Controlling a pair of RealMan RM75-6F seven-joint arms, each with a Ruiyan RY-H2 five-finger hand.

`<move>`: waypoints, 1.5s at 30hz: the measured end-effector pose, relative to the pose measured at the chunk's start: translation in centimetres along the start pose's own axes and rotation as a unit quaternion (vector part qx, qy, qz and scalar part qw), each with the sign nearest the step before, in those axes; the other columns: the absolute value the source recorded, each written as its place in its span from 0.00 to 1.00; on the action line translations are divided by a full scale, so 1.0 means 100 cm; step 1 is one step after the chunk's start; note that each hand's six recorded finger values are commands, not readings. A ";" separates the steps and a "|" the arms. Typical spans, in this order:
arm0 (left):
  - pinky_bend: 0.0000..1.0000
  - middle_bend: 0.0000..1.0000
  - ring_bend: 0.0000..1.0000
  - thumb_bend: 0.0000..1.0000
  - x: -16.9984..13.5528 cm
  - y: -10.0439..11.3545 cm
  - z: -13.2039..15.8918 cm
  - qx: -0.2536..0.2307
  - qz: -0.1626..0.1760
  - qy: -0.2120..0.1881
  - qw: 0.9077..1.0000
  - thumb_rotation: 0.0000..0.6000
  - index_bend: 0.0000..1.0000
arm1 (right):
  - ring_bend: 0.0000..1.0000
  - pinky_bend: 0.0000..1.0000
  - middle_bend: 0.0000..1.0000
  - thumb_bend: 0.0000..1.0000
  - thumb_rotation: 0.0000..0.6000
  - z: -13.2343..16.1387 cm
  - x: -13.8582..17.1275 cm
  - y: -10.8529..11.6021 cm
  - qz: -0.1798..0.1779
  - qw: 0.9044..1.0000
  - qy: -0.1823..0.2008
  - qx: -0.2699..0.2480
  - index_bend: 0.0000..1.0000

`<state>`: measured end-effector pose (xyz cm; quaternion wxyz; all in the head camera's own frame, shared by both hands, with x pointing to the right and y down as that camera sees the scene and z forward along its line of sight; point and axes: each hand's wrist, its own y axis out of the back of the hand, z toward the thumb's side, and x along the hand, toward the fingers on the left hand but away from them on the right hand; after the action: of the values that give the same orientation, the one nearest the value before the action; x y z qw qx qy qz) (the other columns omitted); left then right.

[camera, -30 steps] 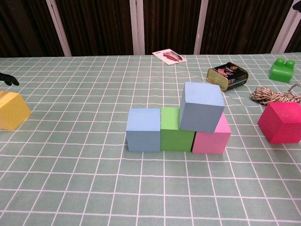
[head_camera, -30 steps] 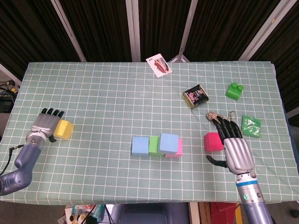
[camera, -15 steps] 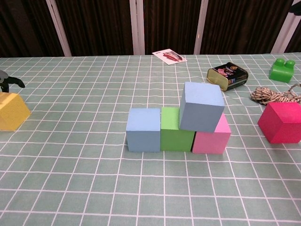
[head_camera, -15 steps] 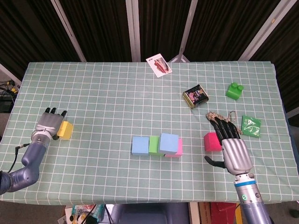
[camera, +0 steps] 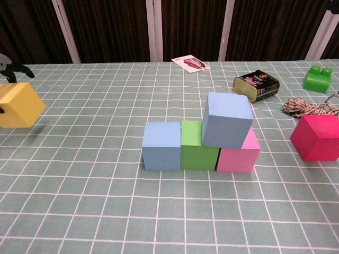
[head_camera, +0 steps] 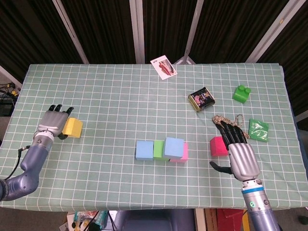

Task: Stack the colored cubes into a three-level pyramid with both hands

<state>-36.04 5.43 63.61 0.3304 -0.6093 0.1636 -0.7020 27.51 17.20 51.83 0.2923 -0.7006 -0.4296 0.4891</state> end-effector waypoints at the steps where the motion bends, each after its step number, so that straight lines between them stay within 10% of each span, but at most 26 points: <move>1: 0.05 0.46 0.01 0.39 -0.004 0.006 0.004 -0.006 0.003 -0.004 1.000 1.00 0.02 | 0.00 0.00 0.00 0.17 1.00 0.000 0.000 0.001 0.000 1.000 0.001 -0.001 0.00; 17: 0.05 0.49 0.03 0.39 -0.064 0.100 0.113 -0.058 0.024 -0.056 0.996 1.00 0.01 | 0.00 0.00 0.00 0.17 1.00 0.007 0.004 0.017 -0.013 1.000 0.009 -0.024 0.00; 30: 0.05 0.50 0.05 0.39 -0.080 0.101 0.240 -0.035 0.000 -0.112 0.993 1.00 0.01 | 0.00 0.00 0.00 0.17 1.00 0.001 0.001 0.027 -0.018 0.999 0.000 -0.048 0.00; 45: 0.05 0.51 0.05 0.39 -0.083 0.084 0.285 -0.019 -0.014 -0.115 0.993 1.00 0.01 | 0.00 0.00 0.00 0.17 1.00 0.003 0.001 0.032 -0.018 0.998 0.005 -0.060 0.00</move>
<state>-6.03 9.77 57.90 0.3252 -0.6947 0.1288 -0.6285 28.28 15.86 49.04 0.2605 -0.7111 -0.4698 0.4536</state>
